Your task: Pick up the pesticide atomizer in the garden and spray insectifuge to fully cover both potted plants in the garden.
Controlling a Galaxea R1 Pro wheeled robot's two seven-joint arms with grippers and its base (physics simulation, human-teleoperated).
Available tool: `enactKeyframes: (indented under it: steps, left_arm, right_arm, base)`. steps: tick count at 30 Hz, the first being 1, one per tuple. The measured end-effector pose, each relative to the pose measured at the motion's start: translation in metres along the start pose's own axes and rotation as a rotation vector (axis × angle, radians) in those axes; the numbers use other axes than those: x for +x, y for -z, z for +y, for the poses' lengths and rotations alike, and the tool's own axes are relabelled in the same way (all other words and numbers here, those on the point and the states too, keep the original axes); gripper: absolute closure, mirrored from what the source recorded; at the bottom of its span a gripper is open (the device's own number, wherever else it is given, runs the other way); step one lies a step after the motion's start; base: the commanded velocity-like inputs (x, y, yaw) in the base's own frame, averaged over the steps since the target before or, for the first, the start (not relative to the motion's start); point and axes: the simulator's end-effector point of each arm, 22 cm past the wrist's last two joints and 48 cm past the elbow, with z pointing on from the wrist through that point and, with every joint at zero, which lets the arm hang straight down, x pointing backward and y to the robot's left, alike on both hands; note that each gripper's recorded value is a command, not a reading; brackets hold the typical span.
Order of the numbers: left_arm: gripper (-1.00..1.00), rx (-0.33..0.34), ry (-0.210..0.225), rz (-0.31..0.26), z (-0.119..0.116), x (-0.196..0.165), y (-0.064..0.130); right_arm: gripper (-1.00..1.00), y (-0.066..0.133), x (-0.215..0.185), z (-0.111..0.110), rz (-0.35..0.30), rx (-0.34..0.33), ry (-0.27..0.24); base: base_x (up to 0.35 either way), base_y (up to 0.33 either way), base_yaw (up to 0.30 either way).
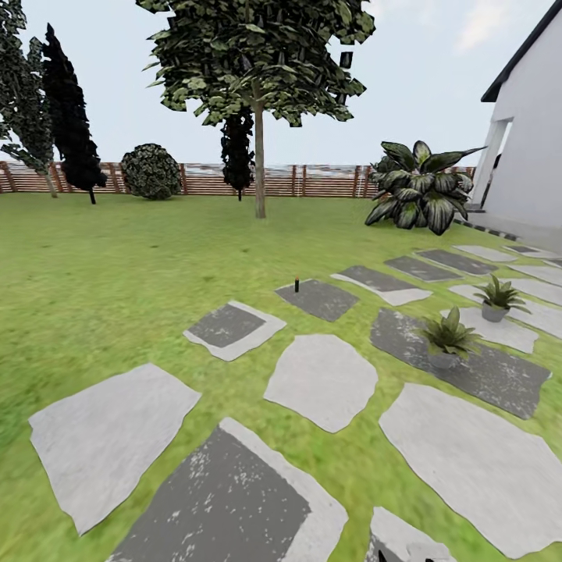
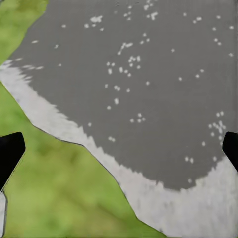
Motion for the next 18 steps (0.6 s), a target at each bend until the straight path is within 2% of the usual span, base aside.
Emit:
enactKeyframes:
  steps: [18]
  left_arm:
    - [-1.00,0.000,0.000,0.000,0.0000,-0.0002,-0.0001]
  right_arm:
    - [-1.00,0.0000,0.0000,0.0004,0.000,-0.001,0.000]
  base:
    - [0.307,0.000,0.000]
